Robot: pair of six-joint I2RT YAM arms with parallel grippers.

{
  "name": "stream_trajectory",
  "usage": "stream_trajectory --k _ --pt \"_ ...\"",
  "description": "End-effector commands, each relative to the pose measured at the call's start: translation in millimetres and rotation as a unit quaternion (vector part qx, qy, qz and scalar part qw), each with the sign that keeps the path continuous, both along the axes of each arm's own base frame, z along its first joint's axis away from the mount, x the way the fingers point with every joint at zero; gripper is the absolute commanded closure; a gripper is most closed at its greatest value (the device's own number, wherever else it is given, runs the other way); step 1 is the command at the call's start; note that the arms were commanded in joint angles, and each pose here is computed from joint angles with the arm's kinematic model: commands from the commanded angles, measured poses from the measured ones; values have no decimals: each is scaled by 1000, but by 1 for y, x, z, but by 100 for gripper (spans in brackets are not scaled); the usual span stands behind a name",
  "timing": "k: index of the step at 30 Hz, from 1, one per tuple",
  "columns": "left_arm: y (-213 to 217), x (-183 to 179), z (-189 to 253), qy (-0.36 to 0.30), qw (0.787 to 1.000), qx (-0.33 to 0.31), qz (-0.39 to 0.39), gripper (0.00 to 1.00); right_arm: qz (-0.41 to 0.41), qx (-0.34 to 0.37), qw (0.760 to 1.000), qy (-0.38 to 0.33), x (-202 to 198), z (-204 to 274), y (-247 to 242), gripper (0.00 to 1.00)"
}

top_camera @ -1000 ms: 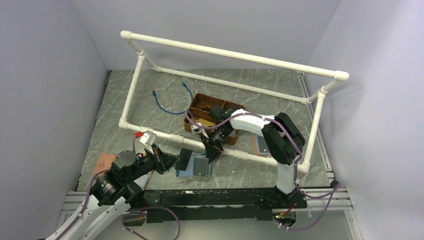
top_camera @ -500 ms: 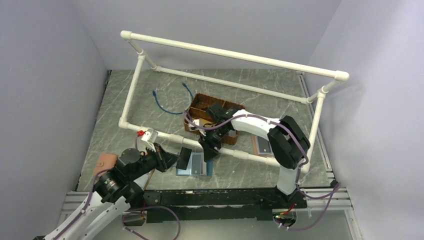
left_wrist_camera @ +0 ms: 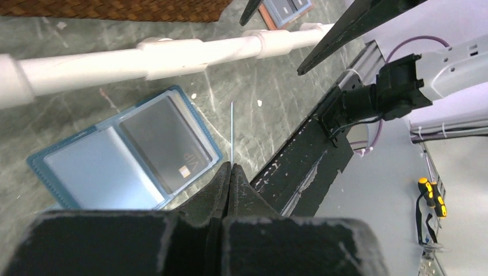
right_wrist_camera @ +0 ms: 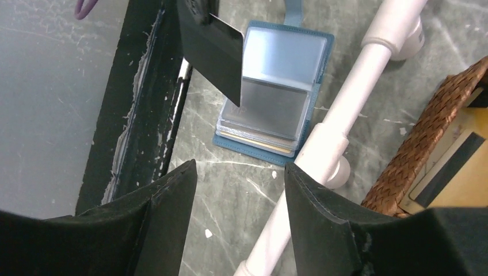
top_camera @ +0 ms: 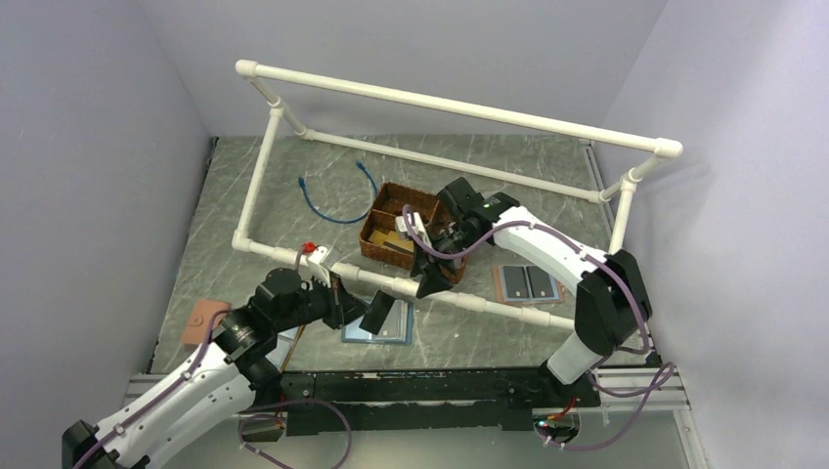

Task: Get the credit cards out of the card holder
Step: Place the credit card in the storage box.

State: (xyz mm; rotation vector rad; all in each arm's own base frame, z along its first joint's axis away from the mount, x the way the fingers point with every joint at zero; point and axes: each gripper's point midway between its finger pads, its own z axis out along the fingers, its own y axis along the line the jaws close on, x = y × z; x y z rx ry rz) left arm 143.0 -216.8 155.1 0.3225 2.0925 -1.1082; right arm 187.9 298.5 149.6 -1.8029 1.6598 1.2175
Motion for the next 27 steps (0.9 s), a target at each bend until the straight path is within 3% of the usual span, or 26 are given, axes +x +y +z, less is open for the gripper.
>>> stream_trajectory --k 1,8,27 --pt "-22 2 37 -61 995 -44 -60 100 49 79 995 -41 -10 23 -8 40" --pt "-33 7 37 -78 992 -40 -89 100 84 140 984 -69 -22 41 -23 37" --pt "-56 24 41 -136 981 -41 -135 100 78 145 984 -72 -15 43 -33 36"
